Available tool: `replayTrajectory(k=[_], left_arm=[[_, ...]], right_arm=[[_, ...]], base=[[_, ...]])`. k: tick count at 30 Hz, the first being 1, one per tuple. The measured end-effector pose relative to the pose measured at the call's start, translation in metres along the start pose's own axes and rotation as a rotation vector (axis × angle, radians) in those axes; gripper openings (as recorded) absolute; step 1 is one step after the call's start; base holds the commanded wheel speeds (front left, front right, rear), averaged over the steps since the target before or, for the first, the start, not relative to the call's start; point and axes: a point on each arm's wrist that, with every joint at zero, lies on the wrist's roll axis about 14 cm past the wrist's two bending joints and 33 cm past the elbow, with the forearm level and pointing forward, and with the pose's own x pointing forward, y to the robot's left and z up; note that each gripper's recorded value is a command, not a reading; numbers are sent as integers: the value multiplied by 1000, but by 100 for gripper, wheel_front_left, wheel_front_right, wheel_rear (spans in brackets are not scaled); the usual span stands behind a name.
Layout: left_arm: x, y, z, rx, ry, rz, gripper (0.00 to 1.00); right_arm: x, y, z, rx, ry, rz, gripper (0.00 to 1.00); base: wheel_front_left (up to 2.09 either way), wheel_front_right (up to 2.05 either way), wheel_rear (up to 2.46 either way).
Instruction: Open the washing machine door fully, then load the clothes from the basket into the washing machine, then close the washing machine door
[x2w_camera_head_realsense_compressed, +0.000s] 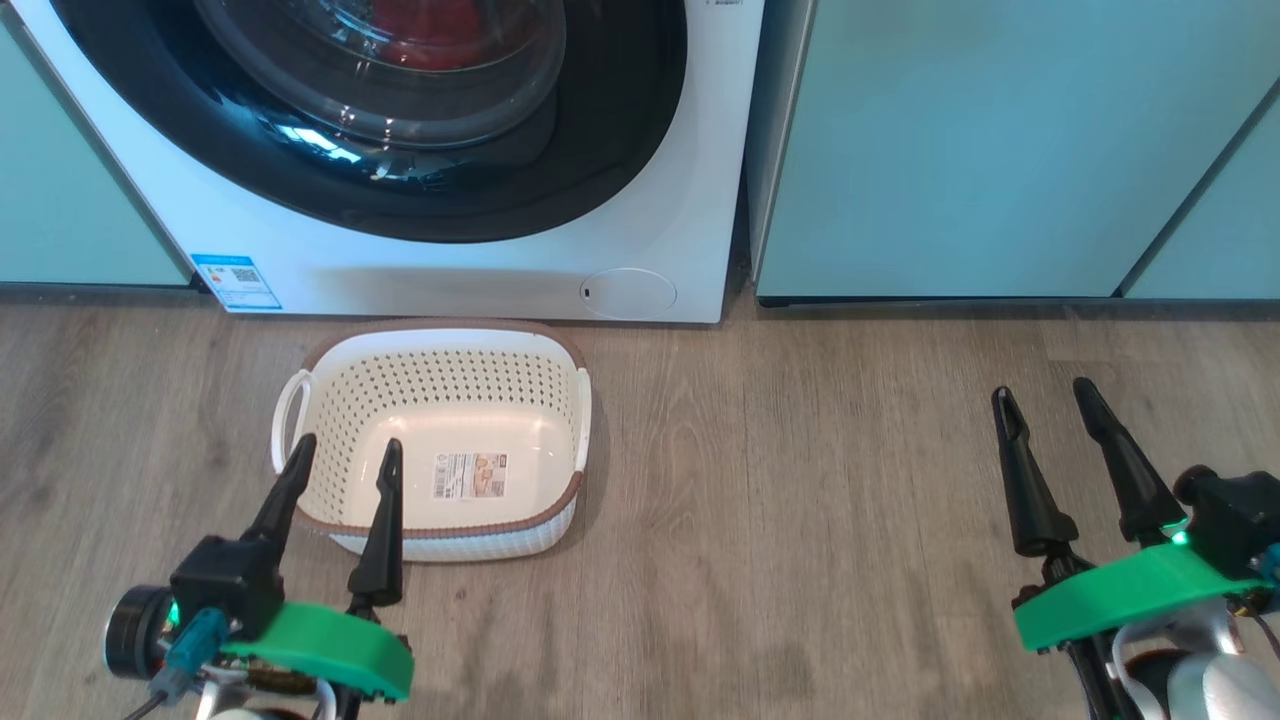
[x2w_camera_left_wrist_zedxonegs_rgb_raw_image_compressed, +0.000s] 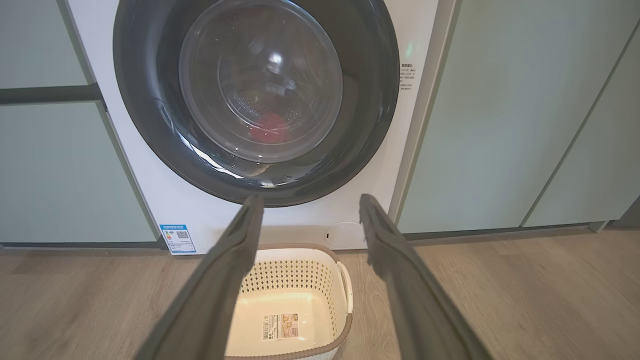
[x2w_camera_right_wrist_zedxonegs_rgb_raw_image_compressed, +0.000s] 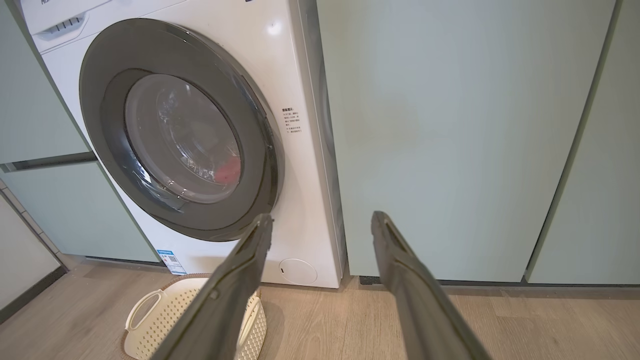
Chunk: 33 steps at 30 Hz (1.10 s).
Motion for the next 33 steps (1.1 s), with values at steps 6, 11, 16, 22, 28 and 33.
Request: replayTrajectory(k=[6,11,16,22,28,33], left_arm=[[0,0,2,3,-5,0,100],[-1,0,3,4,-8,5,100],[-1,1,2,1,-6,6,100],[-2,3,3,7,-6,13,100],[-3,3,-1,7,5,16,0],[-13,5,-26,-29,86,35,0]], right_arm=[[-1,-1,1,3,-3,-2,100],[-2,0,2,3,-6,-1,100],[-1,0,1,5,-5,-1,100],[-1,0,1,12,-7,-1,100],[-2,0,-3,14,6,-2,0],[-9,-4,-26,47,80,-20,0]], base=[[0,0,0],[0,0,0],[0,0,0],[0,0,0],[0,0,0],[0,0,0]])
